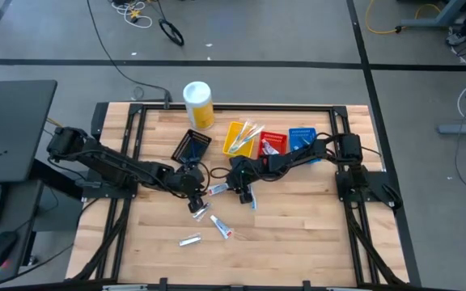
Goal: Pick & Place Travel size toiletries
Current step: Put the white toothpaste into the red bin, then put the silver nail cutter into the blue bin
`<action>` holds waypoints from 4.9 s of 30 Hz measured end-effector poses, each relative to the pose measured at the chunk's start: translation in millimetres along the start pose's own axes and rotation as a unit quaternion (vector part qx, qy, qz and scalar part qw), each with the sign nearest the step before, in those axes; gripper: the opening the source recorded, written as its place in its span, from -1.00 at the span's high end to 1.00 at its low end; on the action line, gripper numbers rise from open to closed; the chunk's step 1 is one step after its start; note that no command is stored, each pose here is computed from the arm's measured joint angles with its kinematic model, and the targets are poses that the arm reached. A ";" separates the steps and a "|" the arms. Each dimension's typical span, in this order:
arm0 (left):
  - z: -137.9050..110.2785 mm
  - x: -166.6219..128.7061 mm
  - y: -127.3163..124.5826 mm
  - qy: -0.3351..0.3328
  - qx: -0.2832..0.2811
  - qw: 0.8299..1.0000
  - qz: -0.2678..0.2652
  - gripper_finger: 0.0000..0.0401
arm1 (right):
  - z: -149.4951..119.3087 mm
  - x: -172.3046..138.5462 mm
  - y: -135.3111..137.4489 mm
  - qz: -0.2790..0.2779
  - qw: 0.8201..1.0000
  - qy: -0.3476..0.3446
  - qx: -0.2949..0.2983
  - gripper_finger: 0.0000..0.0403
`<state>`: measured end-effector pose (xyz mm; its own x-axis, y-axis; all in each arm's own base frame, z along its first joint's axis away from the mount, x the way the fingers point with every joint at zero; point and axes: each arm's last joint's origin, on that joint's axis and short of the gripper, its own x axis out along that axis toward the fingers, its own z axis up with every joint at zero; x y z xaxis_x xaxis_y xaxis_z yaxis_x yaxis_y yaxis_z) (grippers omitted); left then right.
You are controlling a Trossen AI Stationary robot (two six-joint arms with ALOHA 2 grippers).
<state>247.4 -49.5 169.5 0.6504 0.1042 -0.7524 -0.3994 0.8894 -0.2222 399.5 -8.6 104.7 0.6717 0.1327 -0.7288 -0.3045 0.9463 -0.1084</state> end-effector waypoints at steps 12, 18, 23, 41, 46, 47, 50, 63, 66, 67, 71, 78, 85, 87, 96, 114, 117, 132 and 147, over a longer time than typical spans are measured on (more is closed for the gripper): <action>1.7 -0.1 2.3 -0.029 0.025 0.998 0.041 0.31 | 0.6 0.4 1.5 0.003 0.999 -0.003 0.031 0.59; 1.8 -0.2 2.1 -0.028 0.023 0.999 0.039 0.31 | 5.4 -6.0 9.5 0.002 0.998 0.006 0.068 0.60; 2.1 -0.2 2.0 -0.029 0.024 0.999 0.039 0.31 | 24.9 -38.5 15.1 -0.098 0.993 0.022 0.068 0.60; 5.5 -0.2 -0.5 -0.047 0.019 0.998 0.027 0.31 | -5.9 -154.9 5.2 -0.436 0.816 0.165 0.342 0.58; 5.4 -0.2 -0.4 -0.046 0.019 0.998 0.027 0.31 | -26.9 -147.2 -0.4 -0.403 0.815 0.183 0.375 0.57; 5.4 -0.3 -0.5 -0.046 0.019 0.998 0.027 0.31 | -31.5 -146.4 -0.9 -0.398 0.814 0.191 0.379 0.55; 5.3 -0.2 -0.4 -0.046 0.020 0.998 0.027 0.31 | -43.2 -144.9 -4.8 -0.391 0.807 0.203 0.393 0.47; 5.3 -0.2 -0.4 -0.046 0.031 0.998 0.028 0.31 | -52.0 -139.6 -10.6 -0.386 0.809 0.173 0.407 0.14; 5.3 -0.2 -0.4 -0.046 0.031 0.998 0.028 0.31 | -44.3 -137.3 -5.1 -0.375 0.829 0.155 0.385 0.14; 5.4 -0.3 -0.4 -0.046 0.031 0.998 0.029 0.31 | -40.9 -137.2 -2.9 -0.368 0.837 0.146 0.379 0.14; 5.8 -0.3 -0.6 -0.049 0.030 0.998 0.029 0.31 | -23.1 -137.0 7.8 -0.300 0.874 0.092 0.370 0.14; 6.9 -0.4 -0.4 -0.060 0.032 0.997 0.039 0.31 | 16.3 -126.1 31.8 -0.121 0.928 -0.049 0.348 0.14; 8.2 -0.7 0.4 -0.076 0.029 0.995 0.056 0.31 | 33.2 -115.1 57.5 -0.063 0.959 -0.099 0.258 0.14; 8.4 -0.7 0.3 -0.077 0.028 0.995 0.056 0.31 | 33.6 -114.0 61.0 -0.060 0.963 -0.098 0.245 0.14; 9.5 -0.8 -0.2 -0.084 0.026 0.995 0.056 0.31 | 32.9 -111.9 67.0 -0.093 0.953 -0.096 0.271 0.14; 8.0 -0.4 -2.7 -0.057 -0.019 0.998 0.010 0.31 | 28.0 -111.5 67.8 -0.119 0.953 -0.072 0.268 0.14; 3.3 2.2 -6.9 -0.025 -0.043 0.999 -0.023 0.31 | 28.1 -111.5 67.9 -0.119 0.953 -0.073 0.268 0.14; -32.8 1.1 -32.7 0.050 -0.058 0.996 -0.042 0.31 | 26.9 -111.3 68.1 -0.119 0.956 -0.066 0.260 0.14; -28.2 6.3 -33.2 -0.010 0.012 1.000 -0.013 0.18 | 27.0 -111.4 68.1 -0.121 0.962 -0.063 0.238 0.14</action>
<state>246.6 -90.9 154.7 0.6733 0.0907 -0.7338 -0.3674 0.9023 -0.2256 322.1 49.1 196.7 0.7702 -0.1017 -0.6297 0.1946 0.9776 0.0802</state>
